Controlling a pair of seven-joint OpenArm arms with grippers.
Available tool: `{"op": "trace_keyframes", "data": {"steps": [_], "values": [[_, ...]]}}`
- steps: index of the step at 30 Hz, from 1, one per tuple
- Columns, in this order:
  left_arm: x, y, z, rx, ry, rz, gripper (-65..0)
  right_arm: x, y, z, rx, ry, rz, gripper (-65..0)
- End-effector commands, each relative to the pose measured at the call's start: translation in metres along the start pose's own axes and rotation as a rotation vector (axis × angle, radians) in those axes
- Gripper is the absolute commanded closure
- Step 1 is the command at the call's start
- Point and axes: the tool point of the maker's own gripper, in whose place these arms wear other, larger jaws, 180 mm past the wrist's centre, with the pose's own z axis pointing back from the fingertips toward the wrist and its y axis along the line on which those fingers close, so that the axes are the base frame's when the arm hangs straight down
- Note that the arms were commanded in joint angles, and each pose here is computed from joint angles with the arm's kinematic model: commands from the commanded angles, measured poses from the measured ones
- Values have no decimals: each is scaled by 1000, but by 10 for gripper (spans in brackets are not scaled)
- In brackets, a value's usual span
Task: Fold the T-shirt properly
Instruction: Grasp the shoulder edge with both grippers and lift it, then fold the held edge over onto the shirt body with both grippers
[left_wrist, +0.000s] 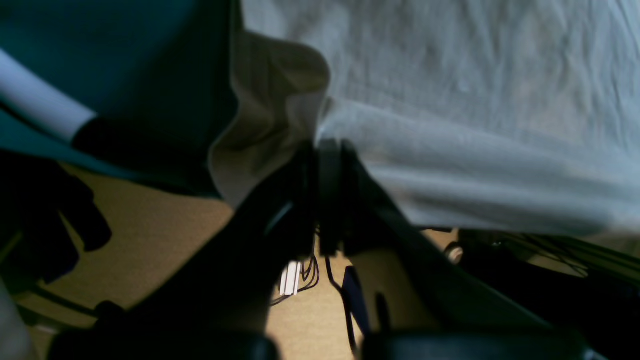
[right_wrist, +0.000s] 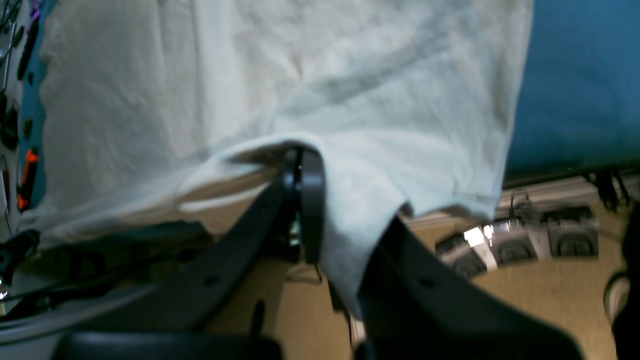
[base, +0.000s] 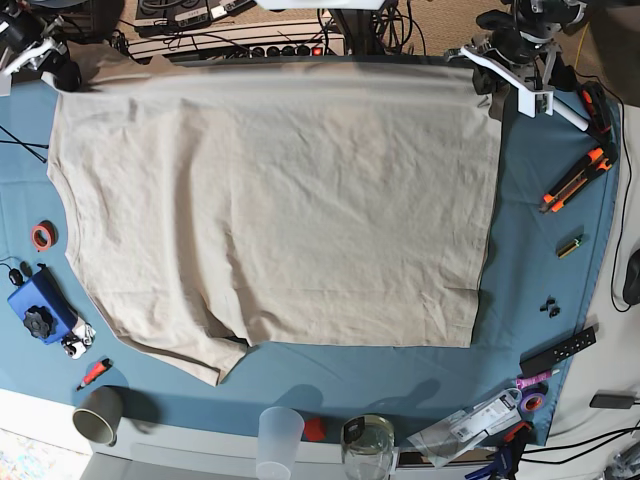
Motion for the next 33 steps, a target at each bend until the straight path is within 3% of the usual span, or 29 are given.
{"op": "trace_keyframes", "data": {"steps": [1,6,17,25,33], "values": [[10,1,3,9,-39,-13,0,18,1,5,-4,-49,35,0],[22,-1,1,7,-82,-20,0,27,-5,-3,-41,-74,60,0],[68,-4,-5,1,-261,-41,0,37,17,-57,9,-58,142,0],[66,7,-40,8,-228,-3,0,65,19,-74,-24,-115,205,0],[98,0,-43,-8,-305,-25,0,93,20,-82,-62,-180,252,0]]}}
